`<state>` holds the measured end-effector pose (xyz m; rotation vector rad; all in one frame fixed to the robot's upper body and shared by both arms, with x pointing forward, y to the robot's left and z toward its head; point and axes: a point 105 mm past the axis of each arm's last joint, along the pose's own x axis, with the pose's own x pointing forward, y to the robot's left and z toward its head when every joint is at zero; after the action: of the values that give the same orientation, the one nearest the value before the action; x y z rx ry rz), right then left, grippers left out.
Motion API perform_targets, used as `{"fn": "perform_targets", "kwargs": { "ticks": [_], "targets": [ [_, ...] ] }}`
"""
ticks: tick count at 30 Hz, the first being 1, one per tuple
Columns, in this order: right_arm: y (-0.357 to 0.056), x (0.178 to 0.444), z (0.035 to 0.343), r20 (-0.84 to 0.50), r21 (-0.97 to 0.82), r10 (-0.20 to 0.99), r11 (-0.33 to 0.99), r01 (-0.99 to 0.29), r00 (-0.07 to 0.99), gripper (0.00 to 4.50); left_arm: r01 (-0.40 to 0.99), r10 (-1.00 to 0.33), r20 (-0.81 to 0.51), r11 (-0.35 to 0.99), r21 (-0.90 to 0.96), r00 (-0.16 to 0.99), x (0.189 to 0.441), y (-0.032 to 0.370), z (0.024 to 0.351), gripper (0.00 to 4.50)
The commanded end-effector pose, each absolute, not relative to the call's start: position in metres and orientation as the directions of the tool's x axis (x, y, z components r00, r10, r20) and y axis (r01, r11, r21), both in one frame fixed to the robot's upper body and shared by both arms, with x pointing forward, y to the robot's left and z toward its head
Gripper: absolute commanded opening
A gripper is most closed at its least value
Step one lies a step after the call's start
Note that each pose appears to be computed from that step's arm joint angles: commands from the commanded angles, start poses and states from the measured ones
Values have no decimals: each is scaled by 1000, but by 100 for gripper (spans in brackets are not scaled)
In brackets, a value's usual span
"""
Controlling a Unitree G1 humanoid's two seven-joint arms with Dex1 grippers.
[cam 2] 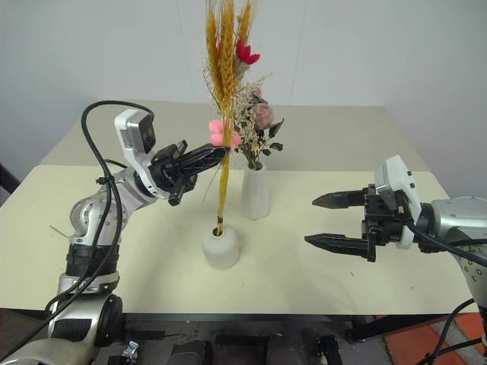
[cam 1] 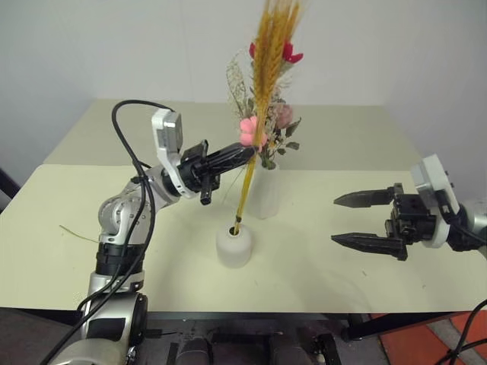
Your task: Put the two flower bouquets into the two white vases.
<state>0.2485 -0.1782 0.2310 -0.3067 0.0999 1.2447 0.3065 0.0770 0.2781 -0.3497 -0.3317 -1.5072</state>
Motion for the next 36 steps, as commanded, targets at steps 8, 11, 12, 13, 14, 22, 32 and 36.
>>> {"fn": "perform_targets", "kwargs": {
  "ticks": [8, 11, 12, 13, 14, 22, 32, 36],
  "targets": [
    [-176, 246, 242, -207, -230, 923, 277, -933, 325, 450, 999, -905, 424, 24, 24, 12, 304, 79, 287, 3],
    [-176, 246, 242, -207, -227, 923, 277, -933, 325, 450, 999, -911, 410, 40, -3, 38, 309, 78, 280, 3],
    [-176, 246, 242, -208, -226, 923, 278, -934, 325, 450, 999, -913, 405, 41, -14, 43, 310, 78, 277, 3],
    [-177, 245, 241, -210, -225, 922, 278, -934, 325, 450, 999, -916, 399, 41, -21, 46, 311, 77, 275, 3],
    [-177, 245, 241, -213, -225, 921, 278, -934, 326, 450, 999, -920, 389, 36, -23, 42, 310, 76, 272, 3],
    [-177, 245, 241, -215, -225, 919, 283, -932, 330, 450, 999, -933, 358, 39, -28, 46, 310, 76, 264, 3],
    [-176, 246, 240, -211, -225, 920, 282, -933, 330, 450, 997, -946, 316, 58, -52, 72, 311, 76, 249, 3],
    [-175, 247, 240, -210, -225, 921, 282, -933, 329, 450, 996, -950, 301, 68, -62, 83, 313, 75, 244, 3]
  ]
}}
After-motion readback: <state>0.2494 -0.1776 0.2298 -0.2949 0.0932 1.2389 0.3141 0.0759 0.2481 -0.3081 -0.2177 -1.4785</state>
